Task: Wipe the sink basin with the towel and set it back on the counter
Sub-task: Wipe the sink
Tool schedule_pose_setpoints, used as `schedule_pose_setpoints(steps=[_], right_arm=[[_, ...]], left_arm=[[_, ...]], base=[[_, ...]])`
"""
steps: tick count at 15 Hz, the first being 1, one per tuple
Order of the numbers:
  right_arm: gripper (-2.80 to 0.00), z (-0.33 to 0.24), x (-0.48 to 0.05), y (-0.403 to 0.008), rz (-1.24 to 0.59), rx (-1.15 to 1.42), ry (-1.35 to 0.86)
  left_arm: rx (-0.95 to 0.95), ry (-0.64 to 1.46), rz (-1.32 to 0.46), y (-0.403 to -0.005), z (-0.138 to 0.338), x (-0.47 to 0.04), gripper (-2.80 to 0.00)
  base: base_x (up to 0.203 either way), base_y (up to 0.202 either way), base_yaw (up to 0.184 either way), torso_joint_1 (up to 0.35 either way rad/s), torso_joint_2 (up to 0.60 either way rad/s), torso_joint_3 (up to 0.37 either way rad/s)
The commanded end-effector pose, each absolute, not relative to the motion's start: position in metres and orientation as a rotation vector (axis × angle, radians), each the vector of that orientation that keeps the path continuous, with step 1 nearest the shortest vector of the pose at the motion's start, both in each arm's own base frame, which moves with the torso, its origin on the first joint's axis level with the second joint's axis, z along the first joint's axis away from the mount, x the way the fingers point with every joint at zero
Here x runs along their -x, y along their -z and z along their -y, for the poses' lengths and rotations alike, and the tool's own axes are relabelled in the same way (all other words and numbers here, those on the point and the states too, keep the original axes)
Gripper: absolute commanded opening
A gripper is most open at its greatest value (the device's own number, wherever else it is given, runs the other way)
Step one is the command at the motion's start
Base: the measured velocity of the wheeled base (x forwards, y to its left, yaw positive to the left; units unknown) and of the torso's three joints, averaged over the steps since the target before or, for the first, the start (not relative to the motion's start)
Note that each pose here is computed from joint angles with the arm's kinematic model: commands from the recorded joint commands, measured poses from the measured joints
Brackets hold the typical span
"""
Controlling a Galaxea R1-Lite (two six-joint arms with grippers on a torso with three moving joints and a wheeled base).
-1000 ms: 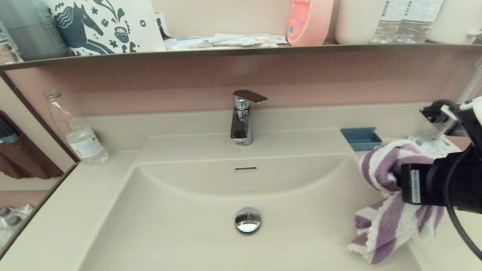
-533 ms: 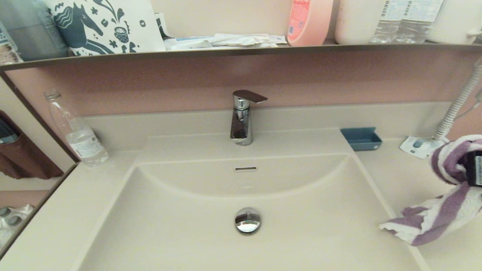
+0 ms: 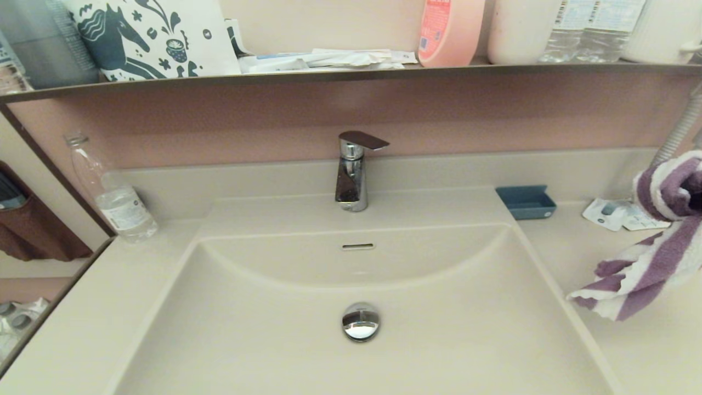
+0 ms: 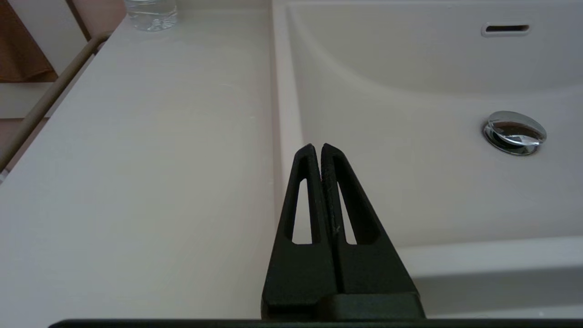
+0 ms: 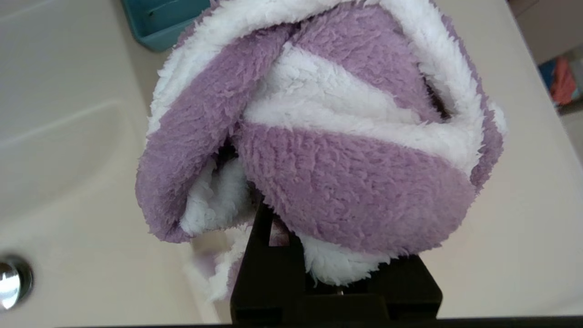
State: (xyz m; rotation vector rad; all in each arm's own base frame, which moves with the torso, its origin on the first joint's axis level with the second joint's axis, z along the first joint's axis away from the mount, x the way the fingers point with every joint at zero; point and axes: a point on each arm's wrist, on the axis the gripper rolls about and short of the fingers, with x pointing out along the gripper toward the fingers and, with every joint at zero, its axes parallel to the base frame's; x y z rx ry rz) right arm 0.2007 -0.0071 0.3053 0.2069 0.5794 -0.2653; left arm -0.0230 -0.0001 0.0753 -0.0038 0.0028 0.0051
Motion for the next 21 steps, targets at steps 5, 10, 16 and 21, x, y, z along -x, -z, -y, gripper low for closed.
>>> schedule_pose_setpoints(steps=[5,10,16,21], right_arm=[[-2.80,-0.004,-0.229,-0.245,-0.796,-0.259,0.300],[-2.80,-0.004,-0.206,-0.176,-1.069,-0.106,0.357],[-2.80,0.016,-0.182,-0.148,-1.284,0.078,0.365],[-2.80,0.060,-0.185,-0.149,-1.279,0.100,0.479]], left_arm=[[0.005,-0.005,-0.005,-0.075,0.000,0.023,-2.80],[0.005,-0.005,-0.003,-0.075,0.000,0.023,-2.80],[0.005,-0.005,-0.005,-0.075,0.000,0.023,-2.80],[0.005,-0.006,-0.004,-0.075,0.000,0.023,-2.80]], base=[[0.000,0.000,0.000,0.000,0.00,0.000],[0.000,0.000,0.000,0.000,0.00,0.000],[0.000,0.000,0.000,0.000,0.00,0.000],[0.000,0.000,0.000,0.000,0.00,0.000]])
